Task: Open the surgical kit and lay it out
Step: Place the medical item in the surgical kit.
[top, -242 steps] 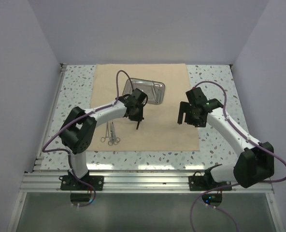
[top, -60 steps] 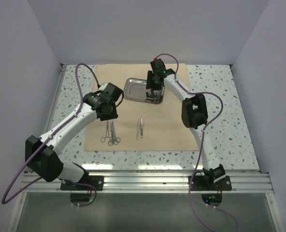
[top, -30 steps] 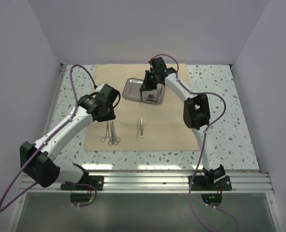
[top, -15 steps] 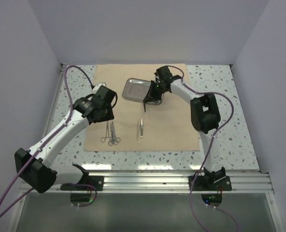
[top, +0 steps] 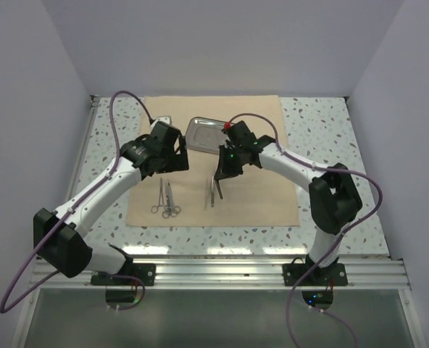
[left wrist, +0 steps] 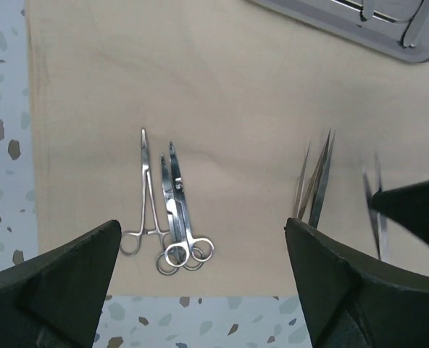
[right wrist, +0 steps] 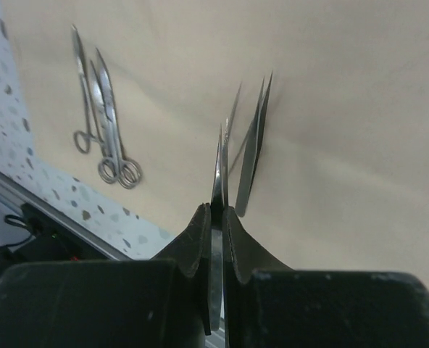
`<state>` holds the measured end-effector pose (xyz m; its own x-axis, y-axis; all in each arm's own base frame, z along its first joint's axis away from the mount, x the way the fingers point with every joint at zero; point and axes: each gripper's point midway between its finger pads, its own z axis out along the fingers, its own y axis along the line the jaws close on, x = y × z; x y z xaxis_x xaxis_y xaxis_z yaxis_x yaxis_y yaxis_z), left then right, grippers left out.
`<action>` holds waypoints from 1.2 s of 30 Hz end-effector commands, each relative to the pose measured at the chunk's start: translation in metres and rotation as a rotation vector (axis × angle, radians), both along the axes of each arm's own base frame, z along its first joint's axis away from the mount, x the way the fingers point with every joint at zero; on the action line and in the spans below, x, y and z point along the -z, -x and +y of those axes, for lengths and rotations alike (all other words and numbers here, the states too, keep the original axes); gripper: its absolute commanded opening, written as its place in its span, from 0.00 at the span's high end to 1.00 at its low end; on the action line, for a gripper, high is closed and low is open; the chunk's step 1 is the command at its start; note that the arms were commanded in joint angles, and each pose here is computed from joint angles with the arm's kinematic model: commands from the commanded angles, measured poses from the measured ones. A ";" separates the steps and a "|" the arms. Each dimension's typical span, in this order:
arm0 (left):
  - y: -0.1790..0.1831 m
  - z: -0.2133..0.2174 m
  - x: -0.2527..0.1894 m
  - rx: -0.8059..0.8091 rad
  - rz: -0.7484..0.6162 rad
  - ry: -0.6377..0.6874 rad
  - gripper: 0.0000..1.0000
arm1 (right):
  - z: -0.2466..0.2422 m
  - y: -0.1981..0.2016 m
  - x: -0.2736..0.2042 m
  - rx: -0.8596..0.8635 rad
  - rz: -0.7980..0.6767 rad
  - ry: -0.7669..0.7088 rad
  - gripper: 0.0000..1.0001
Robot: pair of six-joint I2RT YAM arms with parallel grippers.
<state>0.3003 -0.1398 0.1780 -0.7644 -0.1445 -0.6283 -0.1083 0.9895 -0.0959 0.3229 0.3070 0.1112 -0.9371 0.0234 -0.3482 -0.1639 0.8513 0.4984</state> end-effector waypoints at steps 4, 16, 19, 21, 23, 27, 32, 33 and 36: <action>-0.037 -0.019 -0.026 0.061 -0.088 0.024 0.01 | -0.002 0.027 0.030 0.033 -0.016 0.102 1.00; -0.017 -0.007 -0.012 0.040 -0.053 0.024 0.03 | 0.011 0.004 0.032 0.085 -0.067 0.140 1.00; -0.012 -0.004 -0.010 0.033 -0.047 0.018 0.03 | 0.019 -0.001 0.035 0.083 -0.067 0.136 1.00; -0.012 -0.003 -0.010 0.029 -0.049 0.016 0.03 | 0.024 -0.003 0.038 0.081 -0.064 0.142 1.00; -0.012 -0.002 -0.010 0.028 -0.050 0.013 0.03 | 0.023 -0.003 0.040 0.080 -0.054 0.160 1.00; -0.019 -0.002 -0.019 0.020 -0.074 0.007 0.03 | 0.017 0.001 0.040 0.074 -0.047 0.185 0.85; -0.031 -0.005 -0.023 0.019 -0.082 0.006 0.03 | 0.010 0.006 0.028 0.053 -0.060 0.191 0.50; -0.034 -0.006 -0.021 0.020 -0.075 0.002 0.03 | 0.009 0.006 0.025 0.051 -0.065 0.192 0.48; -0.044 -0.011 -0.024 0.029 -0.083 0.004 0.03 | 0.008 0.007 0.007 0.033 -0.090 0.187 0.44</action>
<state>0.3249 -0.1475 0.1850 -0.7513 -0.1286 -0.6473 -0.0836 0.9915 -0.1000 0.3070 0.3137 0.0544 -0.9395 -0.0203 -0.3419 -0.1287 0.9460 0.2977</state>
